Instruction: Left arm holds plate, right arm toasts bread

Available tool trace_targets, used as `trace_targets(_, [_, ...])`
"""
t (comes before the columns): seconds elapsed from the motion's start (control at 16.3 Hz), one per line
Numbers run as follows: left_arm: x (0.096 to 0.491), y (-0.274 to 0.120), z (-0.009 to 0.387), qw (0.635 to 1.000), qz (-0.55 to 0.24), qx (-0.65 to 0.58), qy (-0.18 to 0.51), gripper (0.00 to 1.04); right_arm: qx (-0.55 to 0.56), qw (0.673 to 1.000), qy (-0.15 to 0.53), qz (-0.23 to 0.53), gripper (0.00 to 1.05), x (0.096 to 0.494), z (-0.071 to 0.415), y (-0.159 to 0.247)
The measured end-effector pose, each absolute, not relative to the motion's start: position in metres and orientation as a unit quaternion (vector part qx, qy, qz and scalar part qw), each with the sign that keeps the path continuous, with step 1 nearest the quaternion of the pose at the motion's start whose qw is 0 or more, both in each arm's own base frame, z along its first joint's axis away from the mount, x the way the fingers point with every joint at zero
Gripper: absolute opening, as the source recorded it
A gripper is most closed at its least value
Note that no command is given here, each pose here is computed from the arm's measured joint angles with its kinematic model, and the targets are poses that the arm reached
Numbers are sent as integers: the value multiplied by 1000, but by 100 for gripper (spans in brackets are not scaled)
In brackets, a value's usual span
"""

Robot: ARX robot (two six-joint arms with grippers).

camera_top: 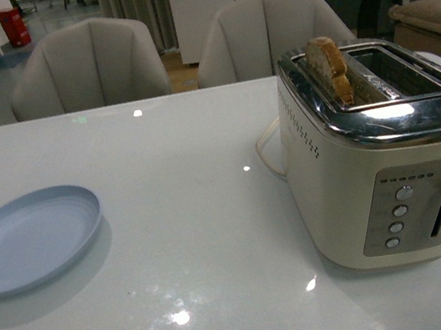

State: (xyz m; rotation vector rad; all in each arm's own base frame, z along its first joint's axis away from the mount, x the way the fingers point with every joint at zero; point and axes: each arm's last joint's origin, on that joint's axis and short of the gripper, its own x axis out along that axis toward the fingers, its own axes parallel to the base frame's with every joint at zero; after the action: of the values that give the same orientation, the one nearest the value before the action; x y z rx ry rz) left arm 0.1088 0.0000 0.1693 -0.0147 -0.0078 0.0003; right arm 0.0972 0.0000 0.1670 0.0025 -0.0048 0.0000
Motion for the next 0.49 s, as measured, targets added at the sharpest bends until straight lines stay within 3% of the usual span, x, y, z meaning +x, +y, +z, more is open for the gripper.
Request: trace_targets(0.49, [97, 0, 166, 1000, 0, -7, 0, 2, 1, 1000, -2, 0, 98, 97, 167, 0])
